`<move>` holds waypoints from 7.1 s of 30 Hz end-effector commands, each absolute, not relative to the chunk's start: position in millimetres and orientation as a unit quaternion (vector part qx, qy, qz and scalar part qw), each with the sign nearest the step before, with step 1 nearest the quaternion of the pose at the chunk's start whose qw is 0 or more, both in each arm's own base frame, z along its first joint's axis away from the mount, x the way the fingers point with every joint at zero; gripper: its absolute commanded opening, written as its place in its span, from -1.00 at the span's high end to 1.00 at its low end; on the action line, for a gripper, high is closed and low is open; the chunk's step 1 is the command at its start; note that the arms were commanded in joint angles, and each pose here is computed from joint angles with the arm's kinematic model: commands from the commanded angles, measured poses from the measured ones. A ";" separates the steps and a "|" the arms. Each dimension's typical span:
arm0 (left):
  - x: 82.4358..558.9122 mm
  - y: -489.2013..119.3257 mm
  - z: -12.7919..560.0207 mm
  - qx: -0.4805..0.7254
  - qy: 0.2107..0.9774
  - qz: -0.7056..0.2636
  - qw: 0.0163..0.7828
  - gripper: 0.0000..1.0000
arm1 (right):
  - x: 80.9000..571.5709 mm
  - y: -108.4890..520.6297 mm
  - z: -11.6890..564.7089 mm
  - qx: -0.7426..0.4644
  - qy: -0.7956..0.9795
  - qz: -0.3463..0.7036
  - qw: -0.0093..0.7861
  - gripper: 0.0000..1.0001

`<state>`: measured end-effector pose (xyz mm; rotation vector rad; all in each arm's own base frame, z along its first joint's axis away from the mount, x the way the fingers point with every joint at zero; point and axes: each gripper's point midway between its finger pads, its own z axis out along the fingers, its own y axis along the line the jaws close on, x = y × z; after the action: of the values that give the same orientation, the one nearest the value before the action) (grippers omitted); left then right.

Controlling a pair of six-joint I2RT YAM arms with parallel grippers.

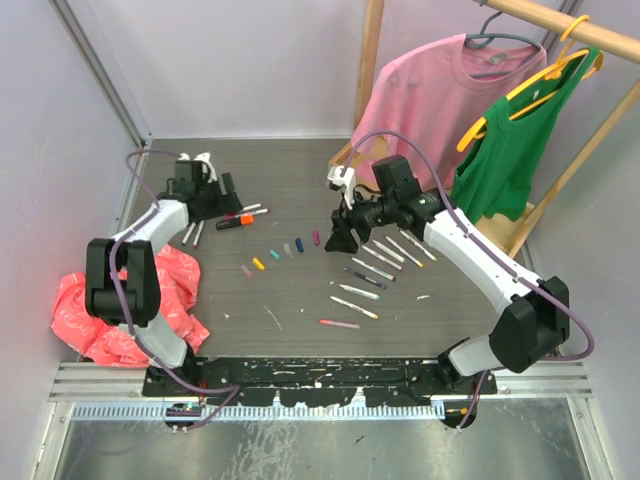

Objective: Open the pen caps
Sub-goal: Pick up the pen from the center of the board, then open the pen cap from the pen.

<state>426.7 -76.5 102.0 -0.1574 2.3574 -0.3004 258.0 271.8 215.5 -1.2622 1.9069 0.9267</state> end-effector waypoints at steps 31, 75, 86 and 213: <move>452.9 -51.6 46.5 -0.155 0.922 -0.208 0.288 -0.29 | 249.8 255.8 201.6 -0.433 0.724 0.451 0.291 -0.26; 409.7 -86.9 26.7 -0.020 0.971 -0.015 0.237 0.10 | 253.2 251.1 195.9 -0.425 0.731 0.455 0.279 -0.26; 413.6 -94.6 24.7 -0.016 0.971 -0.034 0.234 0.54 | 253.1 251.2 196.2 -0.426 0.730 0.456 0.278 -0.26; 220.8 -275.4 322.8 0.098 0.580 -0.622 0.517 -0.99 | 215.3 246.8 247.1 -0.418 0.607 0.579 0.350 0.99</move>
<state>242.6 -264.0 285.0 0.0460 1.5045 -1.2825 227.9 246.2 223.1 -0.9671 1.6992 1.4376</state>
